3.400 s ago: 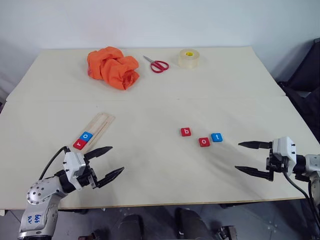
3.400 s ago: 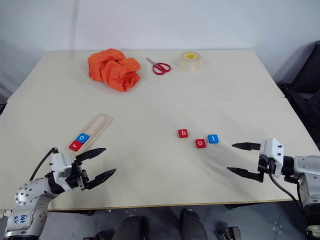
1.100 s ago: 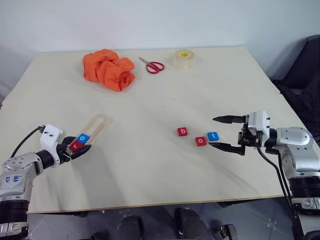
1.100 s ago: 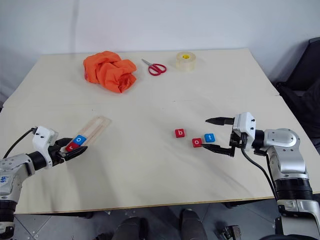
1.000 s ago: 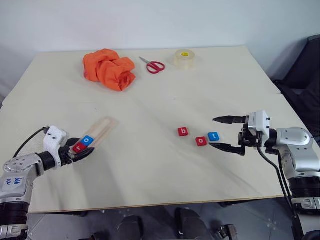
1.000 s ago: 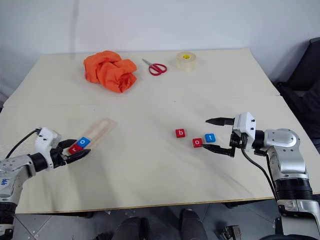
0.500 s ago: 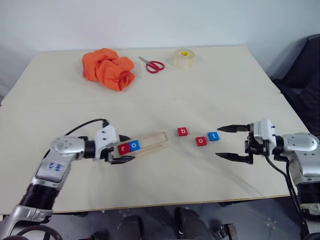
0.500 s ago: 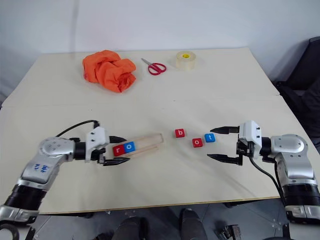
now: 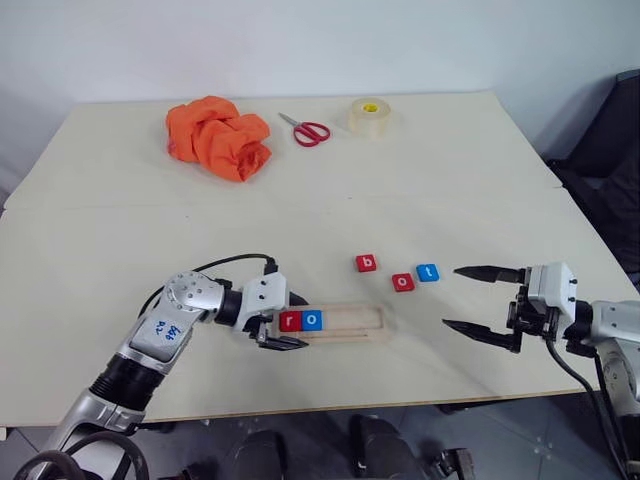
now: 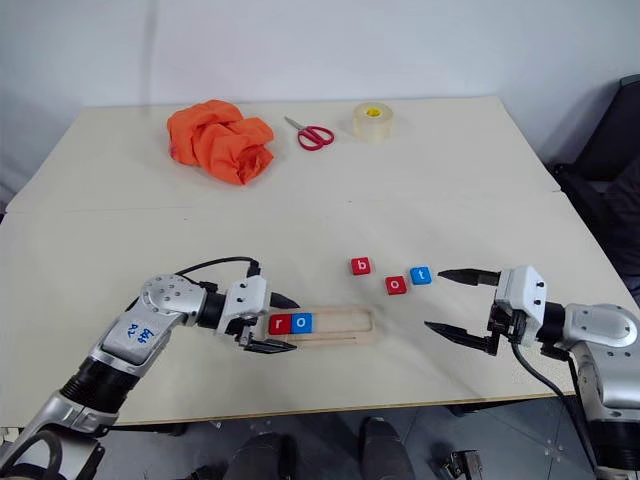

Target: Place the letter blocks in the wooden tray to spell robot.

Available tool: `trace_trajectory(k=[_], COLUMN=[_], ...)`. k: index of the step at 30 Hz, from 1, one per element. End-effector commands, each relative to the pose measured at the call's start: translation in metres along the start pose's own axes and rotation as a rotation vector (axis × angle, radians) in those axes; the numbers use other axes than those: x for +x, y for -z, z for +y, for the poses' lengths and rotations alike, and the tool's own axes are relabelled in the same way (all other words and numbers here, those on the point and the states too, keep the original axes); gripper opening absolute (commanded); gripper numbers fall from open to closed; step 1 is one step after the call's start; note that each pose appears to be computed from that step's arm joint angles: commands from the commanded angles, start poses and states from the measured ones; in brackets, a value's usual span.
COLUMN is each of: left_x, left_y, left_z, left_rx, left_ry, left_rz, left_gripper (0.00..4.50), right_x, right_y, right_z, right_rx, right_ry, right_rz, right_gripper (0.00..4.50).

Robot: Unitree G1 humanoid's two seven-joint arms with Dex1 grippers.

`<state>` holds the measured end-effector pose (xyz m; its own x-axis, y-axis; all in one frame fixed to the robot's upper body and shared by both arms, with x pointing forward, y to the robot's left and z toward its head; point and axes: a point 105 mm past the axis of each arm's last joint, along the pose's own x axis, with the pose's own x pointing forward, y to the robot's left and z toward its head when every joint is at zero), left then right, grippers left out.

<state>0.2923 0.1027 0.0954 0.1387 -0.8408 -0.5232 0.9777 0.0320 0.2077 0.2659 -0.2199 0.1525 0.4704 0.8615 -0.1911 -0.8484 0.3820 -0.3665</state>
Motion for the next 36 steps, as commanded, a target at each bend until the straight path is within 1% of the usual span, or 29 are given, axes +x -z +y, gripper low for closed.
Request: trace_trajectory(k=[1, 2, 3, 10, 12, 15, 17, 20, 21, 24, 25, 28, 31, 36], left_x=[0.002, 0.002, 0.002, -0.007, -0.017, -0.043, -0.052, -0.071, -0.075, -0.079, -0.078, -0.08, -0.078, -0.075], left_y=[-0.006, -0.006, -0.006, -0.008, -0.014, -0.02, -0.019, -0.013, -0.008, 0.003, 0.008, 0.016, 0.019, 0.018], left_z=[0.004, 0.005, 0.006, 0.003, 0.001, -0.004, -0.004, -0.006, -0.008, -0.011, -0.014, -0.021, -0.021, -0.021], left_rx=[0.028, 0.032, 0.031, 0.033, 0.041, 0.052, 0.028, 0.042, 0.038, 0.06, 0.071, 0.069, 0.059, 0.059], left_ry=[-0.011, -0.02, -0.029, -0.056, -0.068, -0.093, -0.106, -0.134, -0.125, -0.105, -0.079, -0.016, 0.013, 0.028], left_rz=[-0.005, -0.004, -0.002, -0.02, -0.082, -0.204, -0.249, -0.35, -0.373, -0.403, -0.386, -0.413, -0.457, -0.467], left_gripper=[4.14, 4.44, 4.47, 4.47, 4.47, 4.47, 4.47, 4.47, 4.47, 4.47, 4.47, 4.47, 4.47, 4.47], right_x=[-0.005, -0.005, -0.005, 0.0, 0.0, 0.002, 0.003, 0.009, 0.01, 0.011, 0.012, 0.011, 0.009, 0.008], right_y=[-0.012, -0.013, -0.013, -0.018, -0.018, -0.011, -0.008, -0.005, -0.004, -0.007, -0.009, -0.007, -0.004, -0.001], right_z=[-0.004, -0.005, -0.005, -0.01, -0.013, -0.017, -0.019, -0.019, -0.014, -0.003, -0.001, 0.01, 0.018, 0.024], right_rx=[-0.041, -0.041, -0.042, -0.039, -0.014, 0.051, 0.114, 0.226, 0.253, 0.25, 0.248, 0.262, 0.267, 0.277], right_ry=[0.027, 0.028, 0.031, 0.072, 0.116, 0.213, 0.256, 0.361, 0.373, 0.388, 0.396, 0.408, 0.417, 0.414], right_rz=[-0.014, -0.014, -0.016, -0.042, -0.031, 0.027, 0.044, 0.083, 0.113, 0.138, 0.136, 0.154, 0.163, 0.166], right_gripper=[4.5, 4.5, 4.5, 4.5, 4.5, 4.5, 4.5, 4.5, 4.5, 4.5, 4.5, 4.5, 4.5, 4.5])
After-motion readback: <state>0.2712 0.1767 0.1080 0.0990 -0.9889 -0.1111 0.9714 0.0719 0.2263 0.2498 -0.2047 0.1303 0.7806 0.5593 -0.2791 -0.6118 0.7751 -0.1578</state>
